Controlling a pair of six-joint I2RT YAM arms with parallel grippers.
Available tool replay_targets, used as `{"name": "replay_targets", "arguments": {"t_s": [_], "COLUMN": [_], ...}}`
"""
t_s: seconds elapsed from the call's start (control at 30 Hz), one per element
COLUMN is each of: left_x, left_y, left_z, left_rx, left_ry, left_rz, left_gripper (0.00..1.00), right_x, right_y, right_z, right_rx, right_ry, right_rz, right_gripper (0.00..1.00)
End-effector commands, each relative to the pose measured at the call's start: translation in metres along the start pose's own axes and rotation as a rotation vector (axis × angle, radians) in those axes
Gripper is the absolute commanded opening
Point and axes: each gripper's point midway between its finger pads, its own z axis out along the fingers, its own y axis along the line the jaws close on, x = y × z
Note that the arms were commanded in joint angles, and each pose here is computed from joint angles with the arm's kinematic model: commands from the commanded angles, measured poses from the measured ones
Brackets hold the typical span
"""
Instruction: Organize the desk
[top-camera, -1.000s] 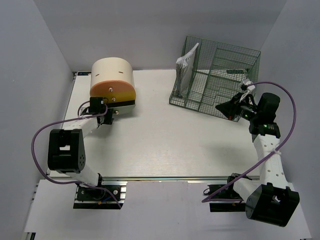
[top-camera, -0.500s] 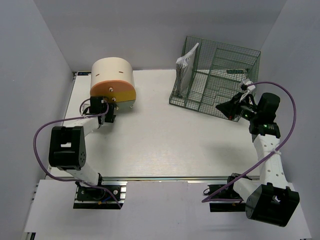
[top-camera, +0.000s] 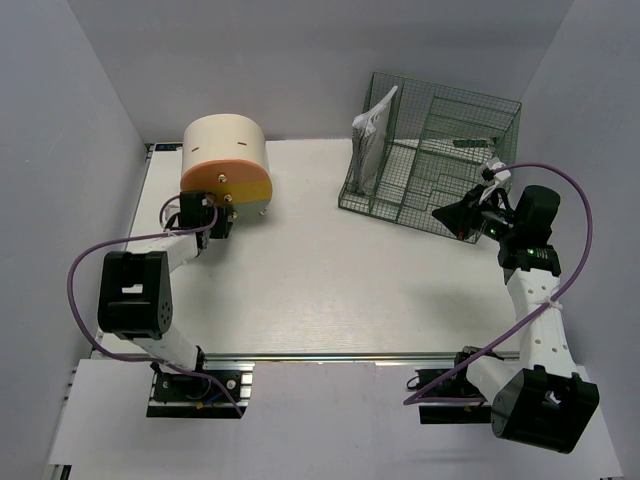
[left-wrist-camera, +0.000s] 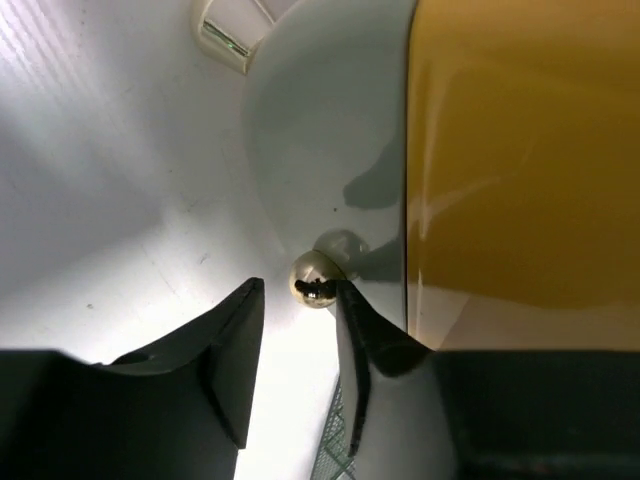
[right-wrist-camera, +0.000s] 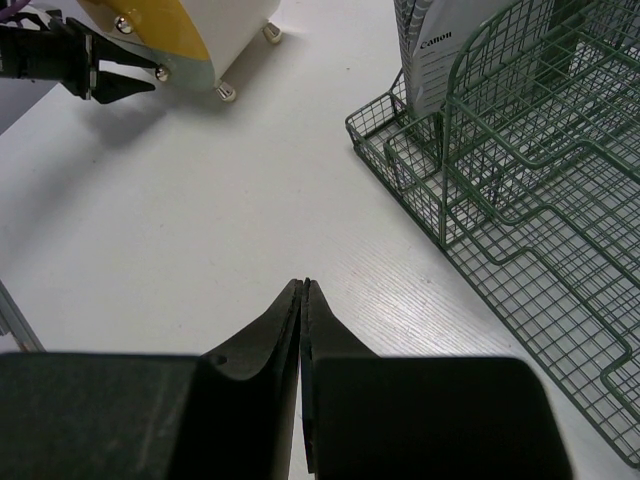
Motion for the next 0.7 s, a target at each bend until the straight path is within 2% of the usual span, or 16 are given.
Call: {"name": "replay_targets", "arguments": {"t_s": [0.0, 0.07, 0.23, 0.43, 0.57, 0.6, 0.67], "left_x": [-0.005, -0.011, -0.029, -0.048, -0.045, -0.042, -0.029], "left_y": [0.003, 0.012, 0.003, -0.01, -0.009, -0.009, -0.012], "left_z": [-0.014, -0.02, -0.054, -0.093, -0.107, -0.109, -0.115], "left_rx": [-0.016, -0.027, 0.024, 0.094, 0.132, 0.145, 0.21], "left_ry": [-0.006, -0.03, -0.114, -0.21, -0.202, -0.184, -0.123], "left_rz": [-0.002, 0.0, 0.042, 0.188, 0.397, 0.448, 0.607], "left_gripper": [0.42, 0.42, 0.42, 0.37, 0.13, 0.04, 0.0], "right_x": [-0.005, -0.005, -0.002, 0.004, 0.008, 0.01, 0.011], "right_y": [-0.002, -0.001, -0.001, -0.001, -0.001, -0.001, 0.0], "right_z": [0.0, 0.0, 0.001, 0.003, 0.004, 0.004, 0.004], "right_rx": [-0.001, -0.003, -0.011, -0.034, -0.048, -0.053, -0.066], "right_ry": [-0.011, -0.01, -0.004, 0.017, 0.029, 0.033, 0.035], "right_rz": [-0.031, -0.03, -0.023, -0.013, -0.012, -0.012, -0.025], "right_gripper": [0.05, 0.05, 0.05, 0.11, 0.16, 0.17, 0.21]}}
